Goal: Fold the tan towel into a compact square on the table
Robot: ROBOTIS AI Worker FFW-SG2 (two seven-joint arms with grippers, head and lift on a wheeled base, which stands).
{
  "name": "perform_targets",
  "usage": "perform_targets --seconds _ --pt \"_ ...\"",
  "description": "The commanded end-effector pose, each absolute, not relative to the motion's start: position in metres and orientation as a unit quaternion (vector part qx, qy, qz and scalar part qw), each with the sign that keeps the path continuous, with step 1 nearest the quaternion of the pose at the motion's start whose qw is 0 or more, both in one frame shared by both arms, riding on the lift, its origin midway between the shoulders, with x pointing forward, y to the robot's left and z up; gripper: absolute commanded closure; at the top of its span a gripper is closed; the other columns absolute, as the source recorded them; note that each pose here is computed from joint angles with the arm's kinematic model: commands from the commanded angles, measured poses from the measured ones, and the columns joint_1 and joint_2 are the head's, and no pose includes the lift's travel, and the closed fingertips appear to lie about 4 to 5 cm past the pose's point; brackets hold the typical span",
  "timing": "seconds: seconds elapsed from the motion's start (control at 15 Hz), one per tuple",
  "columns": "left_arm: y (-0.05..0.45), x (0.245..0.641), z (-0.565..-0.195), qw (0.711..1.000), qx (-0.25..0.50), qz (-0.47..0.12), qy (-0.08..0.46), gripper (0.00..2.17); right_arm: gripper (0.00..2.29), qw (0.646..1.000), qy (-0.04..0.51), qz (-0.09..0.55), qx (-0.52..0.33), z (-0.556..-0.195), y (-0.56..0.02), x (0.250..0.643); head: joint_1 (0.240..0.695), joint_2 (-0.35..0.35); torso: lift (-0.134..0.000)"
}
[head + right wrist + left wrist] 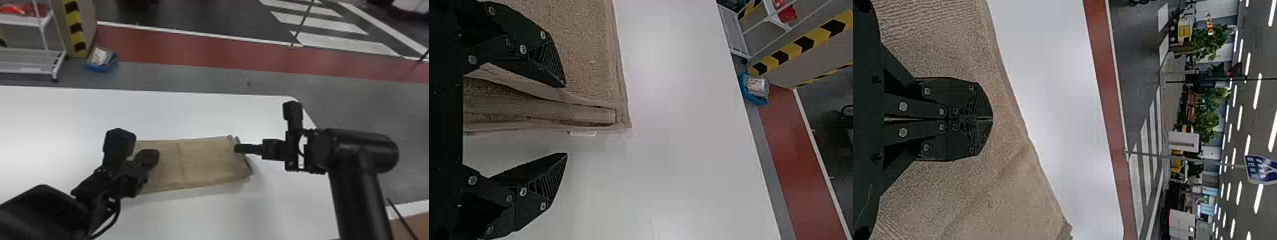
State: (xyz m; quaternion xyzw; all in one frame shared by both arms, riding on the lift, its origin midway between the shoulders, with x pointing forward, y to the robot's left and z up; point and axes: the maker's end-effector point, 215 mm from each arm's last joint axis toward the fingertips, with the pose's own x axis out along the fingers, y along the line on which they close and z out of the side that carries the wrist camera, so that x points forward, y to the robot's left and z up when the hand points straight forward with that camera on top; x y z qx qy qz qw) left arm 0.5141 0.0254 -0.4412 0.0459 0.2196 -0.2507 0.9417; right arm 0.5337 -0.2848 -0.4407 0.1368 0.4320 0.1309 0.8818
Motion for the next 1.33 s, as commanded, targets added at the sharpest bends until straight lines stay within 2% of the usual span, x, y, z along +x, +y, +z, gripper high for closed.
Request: perform_targets --seconds 0.0,0.27,0.33,0.67,0.8,1.27 --pt "0.023 0.515 -0.442 0.941 0.046 -0.252 0.22 1.95 0.47 0.878 0.437 0.137 0.14 -0.444 -0.279 0.536 0.695 -0.268 -0.123" --pt "0.02 0.516 -0.441 0.94 0.048 -0.255 0.22 1.95 0.6 0.874 0.439 0.154 0.143 -0.445 -0.266 0.54 0.695 -0.258 -0.123" --pt "0.02 0.516 -0.442 0.94 0.049 -0.255 0.222 1.95 0.8 0.873 0.439 0.156 0.143 -0.445 -0.266 0.539 0.695 -0.256 -0.123" --pt "0.02 0.513 -0.447 0.937 0.05 -0.257 0.231 1.95 1.12 0.869 0.439 0.165 0.156 -0.442 -0.262 0.537 0.695 -0.249 -0.123" --pt "0.018 0.512 -0.448 0.937 0.05 -0.258 0.232 1.95 1.12 0.866 0.44 0.173 0.163 -0.439 -0.256 0.532 0.695 -0.249 -0.123" --pt "0.007 0.51 -0.455 0.928 0.049 -0.272 0.249 1.95 1.12 0.859 0.404 0.243 0.199 -0.38 -0.21 0.522 0.695 -0.233 -0.123"
